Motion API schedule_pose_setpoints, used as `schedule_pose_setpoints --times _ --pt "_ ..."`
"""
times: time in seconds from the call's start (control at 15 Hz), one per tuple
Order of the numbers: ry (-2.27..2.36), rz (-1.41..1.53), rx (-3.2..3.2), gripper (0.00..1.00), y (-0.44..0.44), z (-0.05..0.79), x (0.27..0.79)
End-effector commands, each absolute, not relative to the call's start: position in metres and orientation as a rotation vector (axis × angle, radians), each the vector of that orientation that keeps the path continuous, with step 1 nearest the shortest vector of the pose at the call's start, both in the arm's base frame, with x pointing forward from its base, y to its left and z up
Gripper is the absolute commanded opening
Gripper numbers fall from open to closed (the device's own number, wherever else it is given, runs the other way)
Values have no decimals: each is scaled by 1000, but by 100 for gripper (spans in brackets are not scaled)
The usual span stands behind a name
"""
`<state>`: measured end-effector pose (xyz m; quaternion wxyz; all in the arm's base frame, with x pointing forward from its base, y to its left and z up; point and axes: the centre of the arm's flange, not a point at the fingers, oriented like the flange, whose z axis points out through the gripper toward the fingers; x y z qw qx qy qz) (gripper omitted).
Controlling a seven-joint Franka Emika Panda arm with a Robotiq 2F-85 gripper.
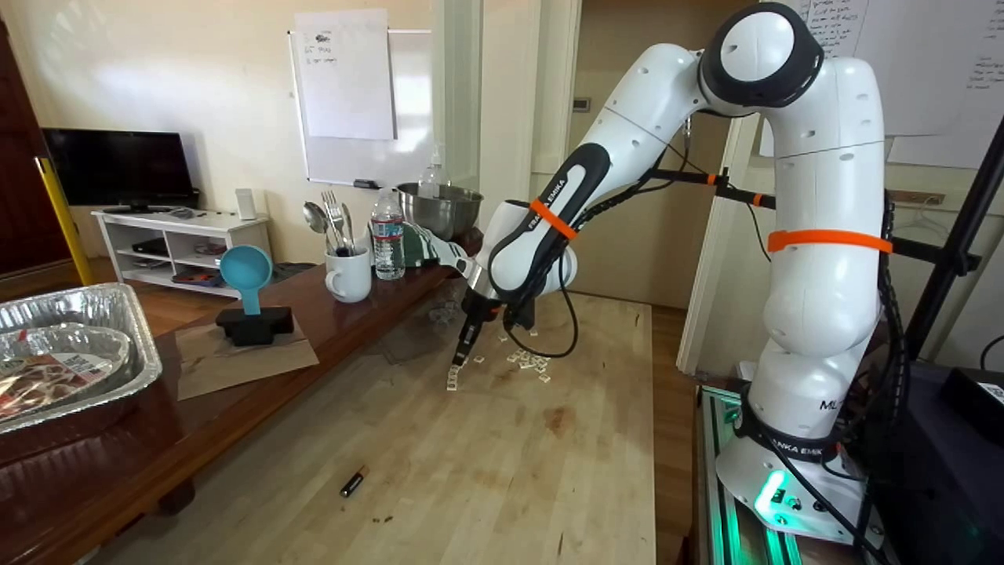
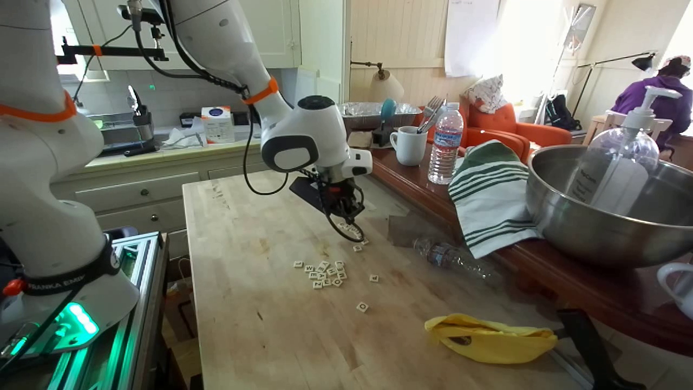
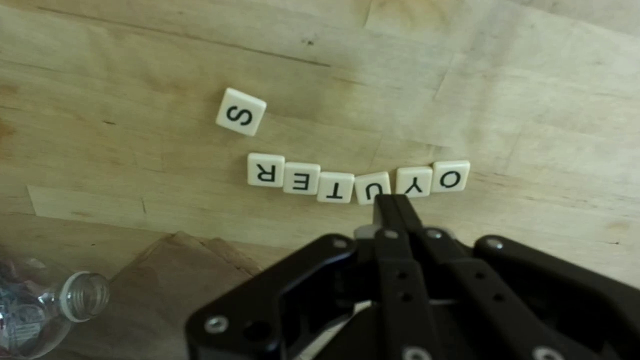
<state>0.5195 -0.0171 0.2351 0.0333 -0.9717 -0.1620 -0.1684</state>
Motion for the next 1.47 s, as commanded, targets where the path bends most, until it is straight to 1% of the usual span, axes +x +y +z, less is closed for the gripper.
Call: schedule_pose_setpoints --times 0.0,0.53,1.07,1.4 --pt "-501 -530 -2975 0 -18 222 527" --pt "-447 -613 -2962 0 -19 211 540" --pt "-459 -572 -2971 0 -22 198 543" --pt "-466 -563 -3006 0 -41 200 541"
